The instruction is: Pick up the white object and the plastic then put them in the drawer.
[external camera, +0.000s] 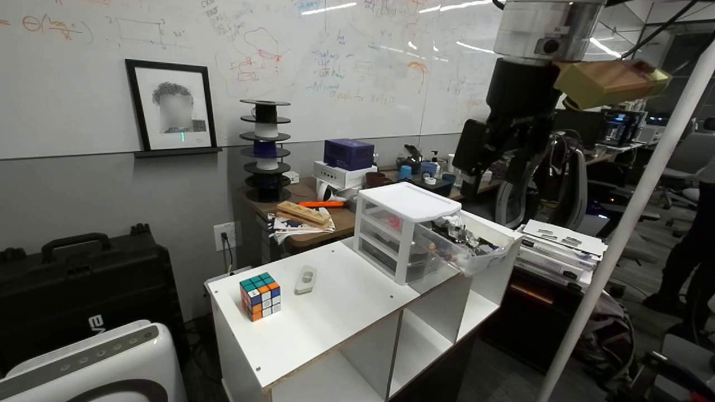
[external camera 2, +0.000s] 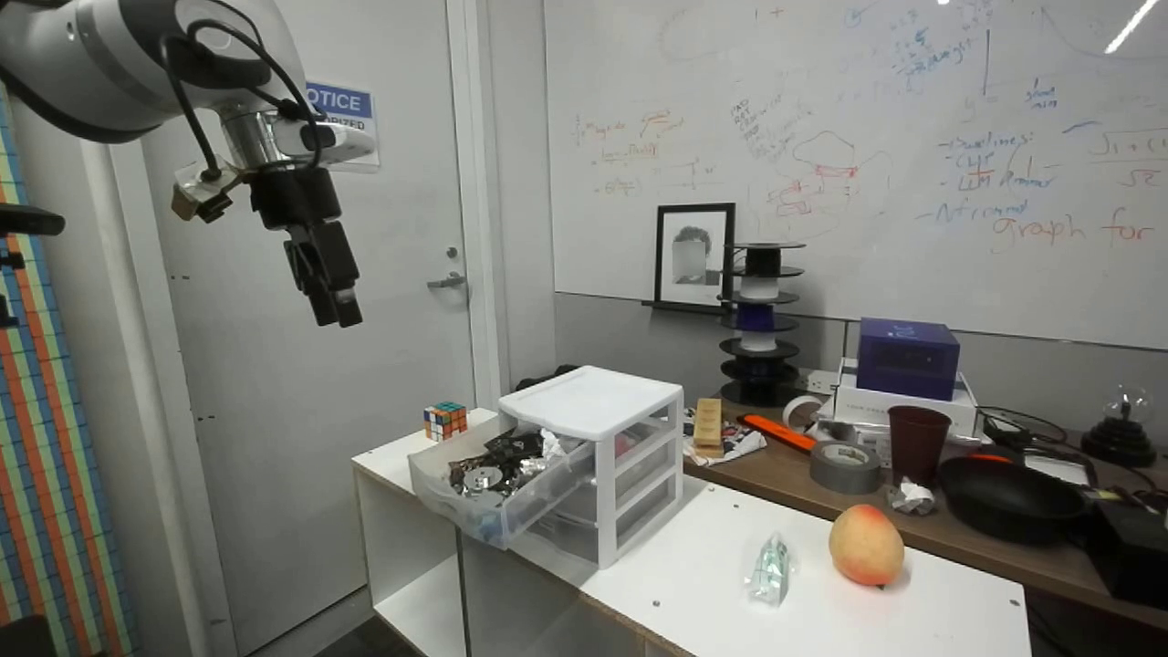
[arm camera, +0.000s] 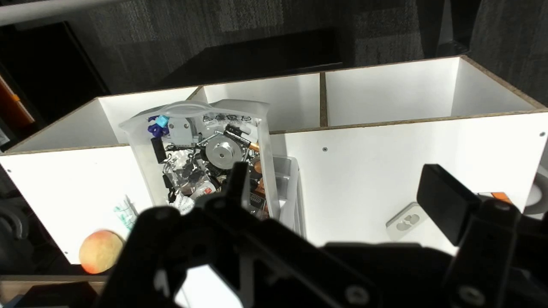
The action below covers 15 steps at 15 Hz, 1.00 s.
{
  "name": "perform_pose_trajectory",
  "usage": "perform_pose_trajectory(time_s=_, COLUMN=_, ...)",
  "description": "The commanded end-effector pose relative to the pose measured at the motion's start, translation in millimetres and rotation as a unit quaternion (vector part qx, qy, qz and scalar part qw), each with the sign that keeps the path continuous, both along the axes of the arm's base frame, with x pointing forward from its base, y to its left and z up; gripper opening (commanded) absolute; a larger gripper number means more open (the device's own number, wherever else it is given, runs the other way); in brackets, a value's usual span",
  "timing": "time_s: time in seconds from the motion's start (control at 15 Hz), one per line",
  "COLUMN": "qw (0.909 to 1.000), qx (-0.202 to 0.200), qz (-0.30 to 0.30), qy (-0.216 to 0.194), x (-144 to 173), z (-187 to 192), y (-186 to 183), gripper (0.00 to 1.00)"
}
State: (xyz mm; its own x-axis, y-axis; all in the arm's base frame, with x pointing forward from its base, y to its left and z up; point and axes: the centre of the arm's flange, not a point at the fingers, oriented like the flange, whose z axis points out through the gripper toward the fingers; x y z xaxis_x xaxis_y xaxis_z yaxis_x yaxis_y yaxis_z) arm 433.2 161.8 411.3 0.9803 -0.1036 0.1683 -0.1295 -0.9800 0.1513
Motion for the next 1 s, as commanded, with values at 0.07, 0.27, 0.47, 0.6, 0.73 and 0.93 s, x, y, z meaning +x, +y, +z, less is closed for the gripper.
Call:
perform_pose_trajectory(time_s=0.07, qw=1.0, qx=0.0, qz=0.0, qy=0.0, x=0, z=0, y=0, gripper=1.0)
perform_pose_trajectory(time_s=0.27, qw=1.0, qx=0.0, qz=0.0, qy=0.0, x=0, z=0, y=0, gripper=1.0)
perform_pose_trajectory(time_s=0.47, qw=1.0, qx=0.0, qz=0.0, qy=0.0, x=0, z=0, y=0, gripper=1.0)
perform_pose_trajectory(time_s=0.6, qw=1.0, qx=0.0, qz=0.0, qy=0.0, x=0, z=0, y=0, gripper=1.0)
perform_pose_trajectory(time_s=0.73, qw=1.0, qx=-0.001, qz=-0.004, qy=0.0, x=7, z=-1, y=-3, gripper=1.0)
perform_pose_trajectory(time_s=0.93, qw=0.9998, qx=-0.011, qz=-0.014, qy=0.008, x=32, z=-8, y=-16, gripper=1.0)
